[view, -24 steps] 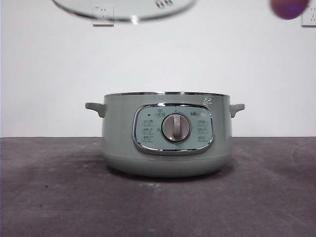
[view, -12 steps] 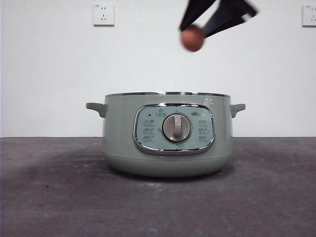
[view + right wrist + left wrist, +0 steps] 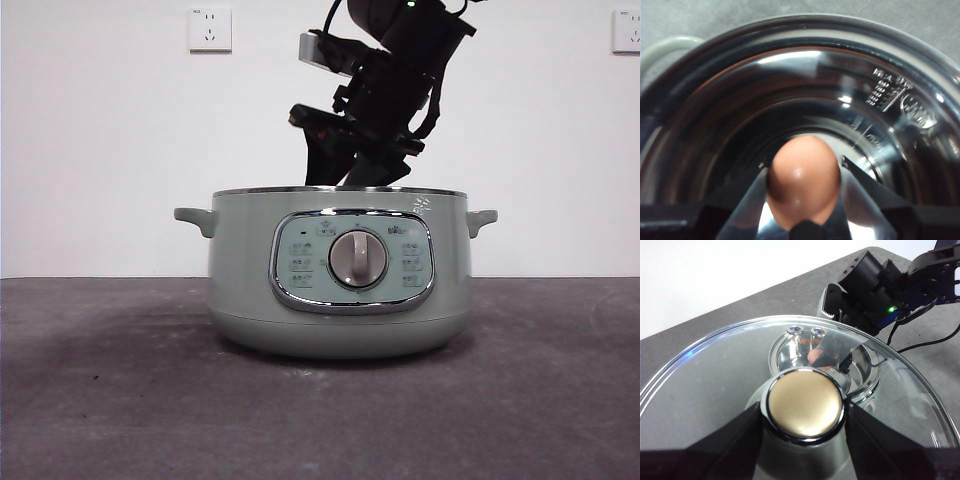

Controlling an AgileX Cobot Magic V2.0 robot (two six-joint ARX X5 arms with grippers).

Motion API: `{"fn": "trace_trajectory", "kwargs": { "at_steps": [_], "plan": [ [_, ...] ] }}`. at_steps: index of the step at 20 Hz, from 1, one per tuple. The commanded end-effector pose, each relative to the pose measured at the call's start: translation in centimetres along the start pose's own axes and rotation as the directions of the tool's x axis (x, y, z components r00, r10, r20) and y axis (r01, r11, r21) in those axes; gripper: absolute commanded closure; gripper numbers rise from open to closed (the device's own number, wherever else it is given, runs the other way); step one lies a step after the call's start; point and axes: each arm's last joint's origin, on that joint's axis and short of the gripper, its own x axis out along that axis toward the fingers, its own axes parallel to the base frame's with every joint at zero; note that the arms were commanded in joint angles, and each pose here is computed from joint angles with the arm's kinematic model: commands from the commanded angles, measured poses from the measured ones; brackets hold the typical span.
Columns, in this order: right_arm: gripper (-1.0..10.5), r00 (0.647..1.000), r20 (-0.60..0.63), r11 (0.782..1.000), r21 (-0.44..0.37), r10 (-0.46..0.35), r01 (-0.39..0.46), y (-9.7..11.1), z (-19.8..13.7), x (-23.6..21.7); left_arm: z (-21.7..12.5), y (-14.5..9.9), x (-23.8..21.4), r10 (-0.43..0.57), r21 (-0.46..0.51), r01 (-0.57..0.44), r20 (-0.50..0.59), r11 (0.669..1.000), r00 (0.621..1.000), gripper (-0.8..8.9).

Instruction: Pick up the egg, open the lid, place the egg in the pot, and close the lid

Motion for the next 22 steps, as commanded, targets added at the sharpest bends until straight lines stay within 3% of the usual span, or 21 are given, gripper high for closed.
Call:
{"fn": "trace_trajectory", "kwargs": {
  "at_steps": [1, 17, 18, 20, 22],
  "plan": [
    [9.6, 1.0, -0.007, 1.0, -0.026, 0.001, -0.002, 0.2, -0.1, 0.9, 0.5, 0.0, -0.6, -0.002, 0.002, 0.002, 0.066, 1.0, 0.998, 8.21],
    [9.4, 0.983, -0.177, 0.999, -0.009, 0.047, -0.05, 0.6, -2.3, 3.4, 0.2, 0.0, -0.6, -0.004, 0.003, 0.003, 0.04, 1.0, 0.999, 8.21],
    [8.7, 0.982, -0.181, 0.999, -0.008, 0.048, -0.05, 0.6, -2.3, 3.4, 0.2, 0.0, -0.6, -0.004, 0.003, 0.004, 0.04, 1.0, 0.999, 8.22],
    [5.8, 0.983, -0.179, 0.999, -0.005, 0.047, -0.049, 0.6, -2.3, 3.4, 0.2, 0.0, -0.6, -0.004, 0.003, 0.004, 0.037, 1.0, 0.999, 8.22],
    [5.4, 0.986, -0.162, 0.999, -0.009, 0.038, -0.04, 0.6, -2.1, 3.2, 0.2, 0.0, -0.6, -0.004, 0.003, 0.004, 0.037, 1.0, 0.999, 8.22]
  ]
}}
